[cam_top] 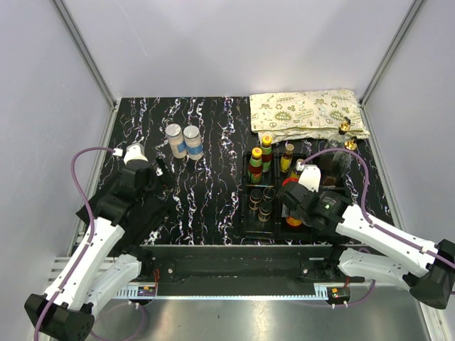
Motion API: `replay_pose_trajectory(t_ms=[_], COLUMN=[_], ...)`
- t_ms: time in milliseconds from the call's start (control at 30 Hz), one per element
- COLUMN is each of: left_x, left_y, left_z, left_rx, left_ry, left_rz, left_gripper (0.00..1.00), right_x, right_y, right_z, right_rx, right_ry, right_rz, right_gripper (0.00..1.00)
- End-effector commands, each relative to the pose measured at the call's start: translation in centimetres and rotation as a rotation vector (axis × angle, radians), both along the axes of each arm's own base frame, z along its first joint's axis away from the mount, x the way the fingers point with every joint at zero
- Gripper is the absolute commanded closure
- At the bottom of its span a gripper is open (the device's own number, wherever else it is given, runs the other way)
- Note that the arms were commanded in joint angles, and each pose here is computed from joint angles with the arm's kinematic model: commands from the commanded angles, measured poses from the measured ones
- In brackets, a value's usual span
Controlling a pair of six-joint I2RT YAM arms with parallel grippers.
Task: Organize the condiment bottles
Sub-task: Place the bottle in the storage box.
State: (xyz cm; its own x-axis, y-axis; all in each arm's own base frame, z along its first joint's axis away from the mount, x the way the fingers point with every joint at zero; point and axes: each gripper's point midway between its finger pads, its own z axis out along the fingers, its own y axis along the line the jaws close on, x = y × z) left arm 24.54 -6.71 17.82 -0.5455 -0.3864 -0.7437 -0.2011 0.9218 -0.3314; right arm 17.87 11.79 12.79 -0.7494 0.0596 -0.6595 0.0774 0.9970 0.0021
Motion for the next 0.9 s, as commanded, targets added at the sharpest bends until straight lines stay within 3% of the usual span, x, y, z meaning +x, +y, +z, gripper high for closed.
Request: replay_pose_trajectory(t_ms=[0, 33, 100, 133, 267, 367, 633, 867], left_x=[0.7, 0.7, 0.7, 0.8, 0.8, 0.7, 1.0, 3.5], left_y=[0.1, 0.1, 0.1, 0.1, 0.0, -0.1, -0.7, -2.3], left_z=[1.0, 1.1, 1.0, 1.1, 1.2, 1.3, 2.2, 4.7], left_rx=[-0.003, -0.002, -0.001, -0.003, 0.0, 0.0, 0.01, -0.027], left_ry=[-0.039, -0.04, -0.037, -0.038, -0.041, -0.045, -0.055, -0.092], left_rz=[0.013, 0.012, 0.01, 0.011, 0.003, -0.009, -0.059, -0.089], left_gripper=[0.01, 0.01, 0.01, 0.01, 0.01, 0.01, 0.01, 0.01], right_x=[1.5, 1.4, 1.3, 1.3, 1.2, 1.2, 1.1, 2.0], right_y=[1.3, 1.2, 1.2, 1.2, 1.3, 1.2, 1.1, 1.1], right_z=[1.1, 1.2, 1.5, 1.8, 2.7, 3.1, 5.5, 10.2], right_rx=[0.106, 0.11, 0.119, 0.128, 0.145, 0.146, 0.191, 0.228], right_ry=[-0.09, -0.093, -0.095, -0.099, -0.11, -0.114, -0.157, -0.261], right_rz=[-0.057, -0.055, -0.051, -0.05, -0.041, -0.03, -0.011, 0.01], right_gripper=[0.62, 0.51, 0.43, 0.31, 0.09, 0.0, 0.0, 0.0])
